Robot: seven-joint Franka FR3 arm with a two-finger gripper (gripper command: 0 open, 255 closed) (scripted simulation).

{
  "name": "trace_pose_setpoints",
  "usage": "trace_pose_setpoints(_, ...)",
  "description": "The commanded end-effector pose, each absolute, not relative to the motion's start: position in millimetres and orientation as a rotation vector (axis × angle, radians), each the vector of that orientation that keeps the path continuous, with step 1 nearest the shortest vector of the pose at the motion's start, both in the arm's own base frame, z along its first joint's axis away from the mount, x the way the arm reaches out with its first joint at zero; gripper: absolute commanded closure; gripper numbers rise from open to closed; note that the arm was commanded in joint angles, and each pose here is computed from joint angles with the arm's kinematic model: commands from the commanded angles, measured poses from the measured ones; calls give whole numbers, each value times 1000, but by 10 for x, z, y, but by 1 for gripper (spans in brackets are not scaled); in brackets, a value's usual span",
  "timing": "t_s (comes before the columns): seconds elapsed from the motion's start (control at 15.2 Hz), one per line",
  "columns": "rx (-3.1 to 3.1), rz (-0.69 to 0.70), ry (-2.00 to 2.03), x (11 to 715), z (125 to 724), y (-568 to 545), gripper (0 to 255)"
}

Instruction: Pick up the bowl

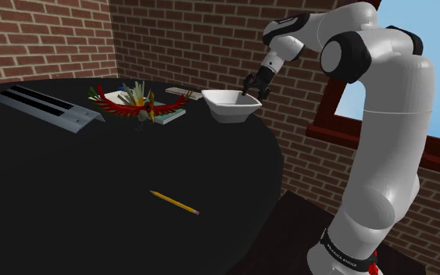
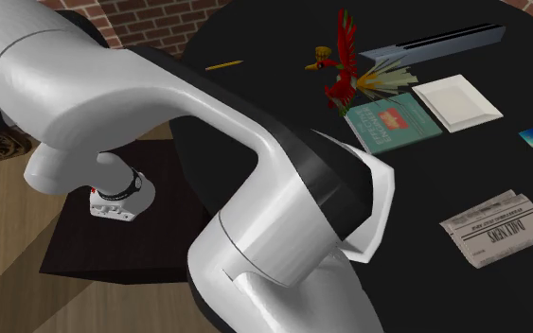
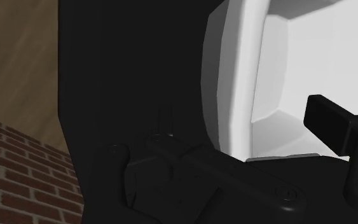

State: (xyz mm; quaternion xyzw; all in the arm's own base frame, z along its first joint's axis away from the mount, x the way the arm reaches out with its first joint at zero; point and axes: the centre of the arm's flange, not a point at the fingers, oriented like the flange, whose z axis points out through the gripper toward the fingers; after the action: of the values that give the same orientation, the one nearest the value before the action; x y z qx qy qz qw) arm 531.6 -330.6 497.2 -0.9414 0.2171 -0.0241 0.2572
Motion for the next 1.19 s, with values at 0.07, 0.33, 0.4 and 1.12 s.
trace_pose_setpoints(0.07, -2554, -66, 589, 5314, 4888, -3292, 0)
trace_pose_setpoints(0.33, -2554, -66, 589, 5321, 4880, -3290, 255)
trace_pose_setpoints(0.4, -2554, -66, 589, 5321, 4880, -3289, 255)
trace_pose_setpoints(1.12, -2554, -66, 589, 5314, 5205, -3292, 255)
